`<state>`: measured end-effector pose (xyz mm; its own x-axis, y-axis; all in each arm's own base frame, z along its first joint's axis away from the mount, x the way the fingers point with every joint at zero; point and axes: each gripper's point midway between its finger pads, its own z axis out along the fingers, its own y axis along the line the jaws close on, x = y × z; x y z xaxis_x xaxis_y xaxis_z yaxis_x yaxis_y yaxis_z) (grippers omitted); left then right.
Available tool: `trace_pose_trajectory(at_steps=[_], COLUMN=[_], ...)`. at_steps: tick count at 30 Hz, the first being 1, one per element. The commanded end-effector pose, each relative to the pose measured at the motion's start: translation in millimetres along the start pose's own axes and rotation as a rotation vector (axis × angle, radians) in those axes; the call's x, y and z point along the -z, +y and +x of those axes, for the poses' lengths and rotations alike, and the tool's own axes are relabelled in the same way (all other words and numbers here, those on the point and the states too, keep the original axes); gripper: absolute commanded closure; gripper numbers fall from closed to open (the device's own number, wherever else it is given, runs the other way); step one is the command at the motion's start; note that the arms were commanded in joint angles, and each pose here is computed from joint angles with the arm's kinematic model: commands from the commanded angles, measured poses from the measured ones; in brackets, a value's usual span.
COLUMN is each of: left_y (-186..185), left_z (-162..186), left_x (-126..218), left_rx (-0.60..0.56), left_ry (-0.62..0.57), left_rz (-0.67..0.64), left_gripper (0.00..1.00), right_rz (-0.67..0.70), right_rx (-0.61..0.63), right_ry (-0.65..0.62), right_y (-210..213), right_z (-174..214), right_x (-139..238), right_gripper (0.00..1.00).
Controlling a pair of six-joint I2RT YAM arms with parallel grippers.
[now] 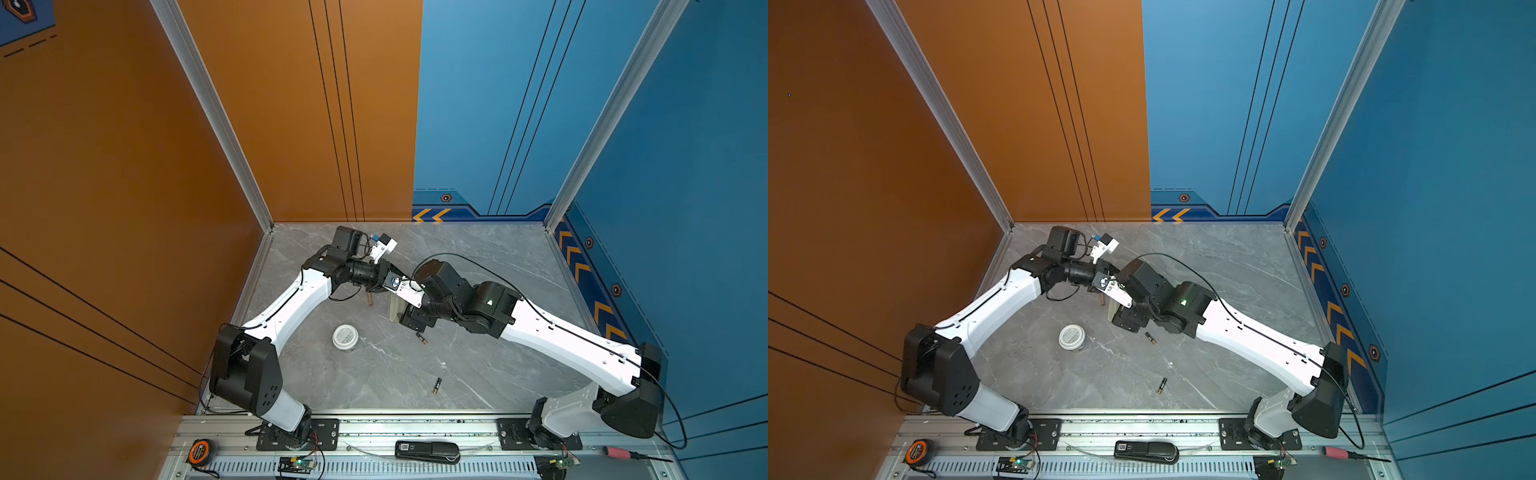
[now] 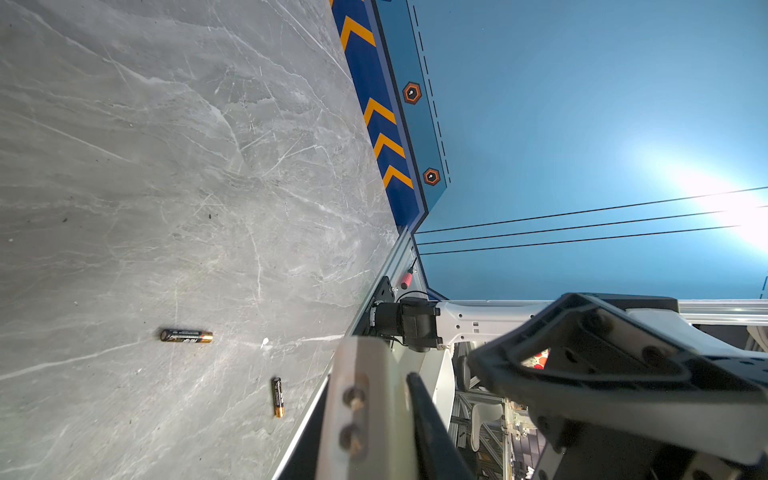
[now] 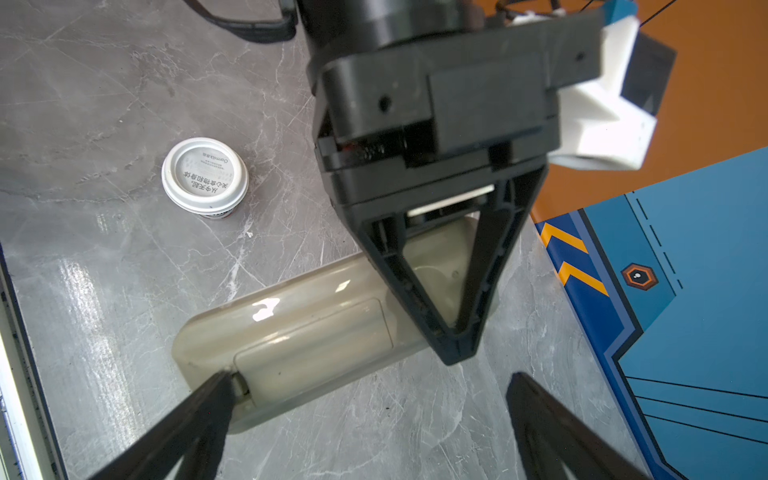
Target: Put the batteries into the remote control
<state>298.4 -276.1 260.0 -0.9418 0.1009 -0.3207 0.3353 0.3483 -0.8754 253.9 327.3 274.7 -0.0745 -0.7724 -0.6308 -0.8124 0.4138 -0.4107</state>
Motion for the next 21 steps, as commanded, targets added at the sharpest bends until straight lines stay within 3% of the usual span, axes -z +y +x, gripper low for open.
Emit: trace_pose_trajectory(at_steps=[1,16,21], left_y=[-29,-26,-14], left_z=[18,19,16], left_x=[6,4,7], left_rx=[-0.009,0.018,0.040], left_ry=[0.046,0.025,-0.002], left_rz=[0.086,0.059,0.025], left_gripper=[1.00,1.00,1.00], right_rz=[0.060,0.302,0.241], right_rx=[0.047,0.087,0.058], right_ry=[0.036,-0.033,-0.085], right_y=[-9,-39,-31], right_z=[11,-11,-15], right_x=[-7,3,15], right_gripper=[0.00,0.00,0.00])
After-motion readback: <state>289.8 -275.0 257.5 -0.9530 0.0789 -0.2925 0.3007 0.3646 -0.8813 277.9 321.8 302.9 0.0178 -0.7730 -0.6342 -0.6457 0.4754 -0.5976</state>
